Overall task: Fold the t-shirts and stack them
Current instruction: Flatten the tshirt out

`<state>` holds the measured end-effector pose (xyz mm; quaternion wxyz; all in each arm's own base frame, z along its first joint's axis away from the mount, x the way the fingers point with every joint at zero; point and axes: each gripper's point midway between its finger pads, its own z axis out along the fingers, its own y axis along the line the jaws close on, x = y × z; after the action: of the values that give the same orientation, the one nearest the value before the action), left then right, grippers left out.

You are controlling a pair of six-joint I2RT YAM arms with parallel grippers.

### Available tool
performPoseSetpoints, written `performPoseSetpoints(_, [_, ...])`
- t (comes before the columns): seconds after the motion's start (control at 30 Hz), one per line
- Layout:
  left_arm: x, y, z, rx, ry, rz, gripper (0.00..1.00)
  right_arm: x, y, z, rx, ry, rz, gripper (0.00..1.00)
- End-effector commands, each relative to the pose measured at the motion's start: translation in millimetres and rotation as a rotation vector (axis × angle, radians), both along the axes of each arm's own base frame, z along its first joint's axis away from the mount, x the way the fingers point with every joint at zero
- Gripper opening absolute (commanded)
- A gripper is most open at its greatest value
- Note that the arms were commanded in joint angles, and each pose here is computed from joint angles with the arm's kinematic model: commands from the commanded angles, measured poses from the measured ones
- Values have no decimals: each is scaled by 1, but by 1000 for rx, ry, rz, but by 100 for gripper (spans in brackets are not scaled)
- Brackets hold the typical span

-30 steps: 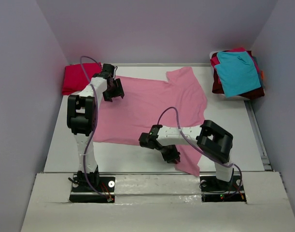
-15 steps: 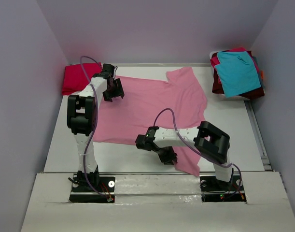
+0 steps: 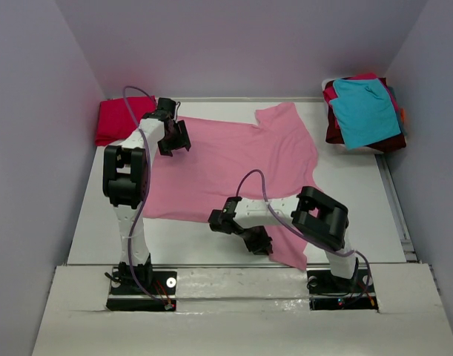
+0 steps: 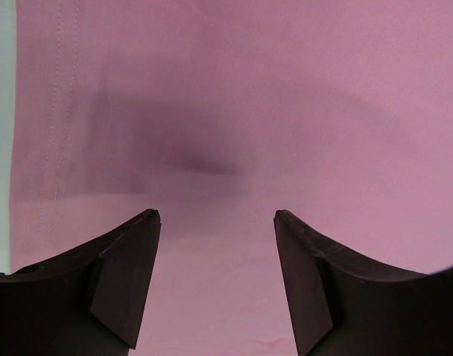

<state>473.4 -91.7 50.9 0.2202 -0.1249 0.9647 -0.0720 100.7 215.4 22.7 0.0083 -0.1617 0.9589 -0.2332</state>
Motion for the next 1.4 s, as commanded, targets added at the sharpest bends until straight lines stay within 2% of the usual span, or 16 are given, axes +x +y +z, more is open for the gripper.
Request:
performPoseSetpoints(0.0, [3,-1,10,4,-22,-19,74,0,-1,0,-6,-17,8,13])
performPoseSetpoints(0.1, [3,0,11,6,-23,-17,74,2,1,3,-2,-28,6,7])
performPoseSetpoints(0.4, [0,0,6,7,-12,-20,74,10,15,30,100,-95,-10,7])
performPoseSetpoints(0.67, [0,0,6,4,-13,-20,74,29,7,61,204,-179,-117,7])
performPoseSetpoints(0.9, [-1,-1,6,3,-10,-24,74,29,-4,49,261,-117,-216,7])
performPoseSetpoints(1.1, [-1,-2,7,-3,-12,-30,74,25,-11,32,217,-71,-232,8])
performPoseSetpoints(1.27, [-1,-2,7,-5,-12,-33,74,23,-12,18,217,-34,-257,17])
performPoseSetpoints(1.37, [-2,-3,7,-6,-12,-33,74,25,-19,10,198,-27,-286,18])
